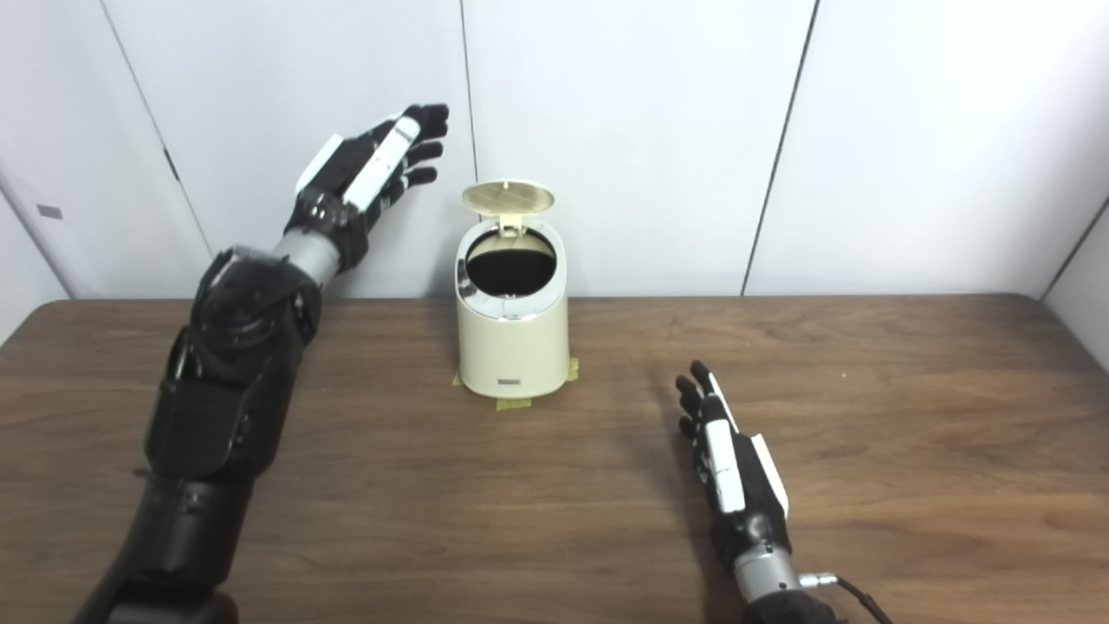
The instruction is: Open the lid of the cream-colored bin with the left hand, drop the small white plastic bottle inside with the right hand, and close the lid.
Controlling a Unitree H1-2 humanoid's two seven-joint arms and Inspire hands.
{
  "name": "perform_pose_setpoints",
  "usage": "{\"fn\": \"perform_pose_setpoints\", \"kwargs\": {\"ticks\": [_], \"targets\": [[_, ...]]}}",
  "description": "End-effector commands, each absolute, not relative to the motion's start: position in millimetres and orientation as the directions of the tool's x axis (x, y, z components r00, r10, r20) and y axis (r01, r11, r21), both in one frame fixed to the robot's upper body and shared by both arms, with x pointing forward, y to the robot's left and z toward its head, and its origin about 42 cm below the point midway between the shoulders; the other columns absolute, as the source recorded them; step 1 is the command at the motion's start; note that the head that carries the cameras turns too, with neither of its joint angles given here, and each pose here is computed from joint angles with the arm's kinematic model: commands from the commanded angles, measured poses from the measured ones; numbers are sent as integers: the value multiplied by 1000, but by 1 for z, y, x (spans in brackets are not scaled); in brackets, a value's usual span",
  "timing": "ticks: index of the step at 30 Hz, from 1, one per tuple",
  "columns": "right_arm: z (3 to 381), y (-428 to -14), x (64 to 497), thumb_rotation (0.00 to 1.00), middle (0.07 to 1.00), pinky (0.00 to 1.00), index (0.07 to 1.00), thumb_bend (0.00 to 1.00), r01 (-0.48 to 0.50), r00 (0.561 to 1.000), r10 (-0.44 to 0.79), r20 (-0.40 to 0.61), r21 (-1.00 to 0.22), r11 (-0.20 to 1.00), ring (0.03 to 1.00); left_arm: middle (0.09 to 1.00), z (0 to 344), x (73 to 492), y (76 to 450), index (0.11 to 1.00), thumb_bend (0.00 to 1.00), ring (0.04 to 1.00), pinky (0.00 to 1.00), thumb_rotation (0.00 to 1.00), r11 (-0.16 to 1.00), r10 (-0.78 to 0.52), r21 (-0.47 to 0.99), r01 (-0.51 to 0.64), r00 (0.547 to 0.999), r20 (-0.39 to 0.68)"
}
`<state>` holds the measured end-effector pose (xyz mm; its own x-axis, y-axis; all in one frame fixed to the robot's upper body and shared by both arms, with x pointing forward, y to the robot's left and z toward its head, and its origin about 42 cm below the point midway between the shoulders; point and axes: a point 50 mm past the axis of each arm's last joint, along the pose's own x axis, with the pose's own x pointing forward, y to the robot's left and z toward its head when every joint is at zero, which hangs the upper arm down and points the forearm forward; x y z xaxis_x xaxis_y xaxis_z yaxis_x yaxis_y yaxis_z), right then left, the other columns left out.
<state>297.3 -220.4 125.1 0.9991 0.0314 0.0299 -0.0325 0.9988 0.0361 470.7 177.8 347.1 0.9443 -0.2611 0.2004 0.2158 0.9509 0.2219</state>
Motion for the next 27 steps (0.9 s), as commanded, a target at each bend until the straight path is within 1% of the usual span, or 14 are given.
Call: {"fn": "perform_pose_setpoints", "kwargs": {"ticks": [1, 2, 4, 7, 9, 11, 14, 16, 17, 19, 21, 22, 24, 27], "targets": [[141, -218, 303, 1000, 943, 949, 977, 618, -37, 992, 32, 122, 36, 999, 969, 890, 385, 476, 170, 866, 415, 896, 874, 784, 923, -309, 321, 212, 905, 291], [141, -218, 303, 1000, 941, 947, 977, 618, -39, 992, 34, 125, 35, 999, 968, 889, 388, 478, 167, 866, 408, 896, 876, 797, 905, -331, 365, 217, 899, 285], [141, -217, 303, 1000, 930, 934, 977, 613, -42, 991, 37, 128, 37, 998, 957, 878, 391, 480, 164, 865, 394, 899, 883, 880, 874, -362, 430, 225, 893, 268], [140, -216, 303, 1000, 913, 912, 972, 606, -39, 991, 34, 131, 42, 998, 943, 879, 396, 485, 157, 866, 406, 898, 876, 907, 837, -401, 488, 249, 885, 237], [139, -215, 303, 1000, 907, 901, 970, 595, -39, 990, 33, 138, 45, 998, 936, 883, 397, 487, 151, 872, 409, 896, 868, 929, 783, -440, 568, 254, 872, 216], [138, -214, 302, 1000, 902, 880, 968, 581, -40, 989, 33, 143, 46, 998, 925, 873, 397, 488, 146, 875, 407, 894, 852, 976, 723, -469, 646, 244, 860, 200], [138, -212, 301, 1000, 900, 846, 970, 578, -45, 989, 38, 143, 48, 998, 917, 823, 394, 489, 139, 836, 424, 852, 807, 975, 601, -491, 776, 191, 855, 169], [138, -211, 300, 1000, 899, 824, 971, 576, -47, 989, 40, 141, 50, 998, 912, 828, 392, 491, 135, 821, 468, 857, 829, 970, 535, -500, 824, 185, 856, 133], [137, -211, 300, 1000, 896, 793, 971, 578, -47, 989, 39, 139, 52, 998, 902, 839, 391, 491, 133, 823, 489, 859, 832, 951, 513, -502, 838, 185, 856, 118], [137, -210, 299, 1000, 896, 775, 971, 579, -49, 990, 41, 136, 56, 997, 897, 867, 389, 492, 129, 845, 490, 868, 822, 922, 479, -509, 858, 188, 855, 96], [137, -209, 298, 1000, 902, 785, 980, 582, -56, 990, 49, 128, 52, 997, 902, 878, 387, 492, 126, 866, 479, 872, 816, 905, 451, -520, 869, 203, 851, 72], [136, -208, 298, 1000, 903, 789, 985, 583, -61, 990, 54, 128, 50, 997, 904, 883, 386, 492, 124, 873, 484, 878, 817, 919, 434, -526, 877, 206, 848, 61], [136, -207, 298, 1000, 906, 795, 994, 581, -69, 990, 62, 128, 50, 996, 906, 886, 384, 491, 122, 873, 499, 882, 816, 948, 411, -533, 885, 218, 845, 39], [138, -204, 300, 1000, 903, 835, 1000, 568, -77, 989, 68, 129, 67, 995, 911, 912, 382, 489, 119, 897, 534, 898, 823, 941, 390, -535, 888, 241, 845, 6]]}}
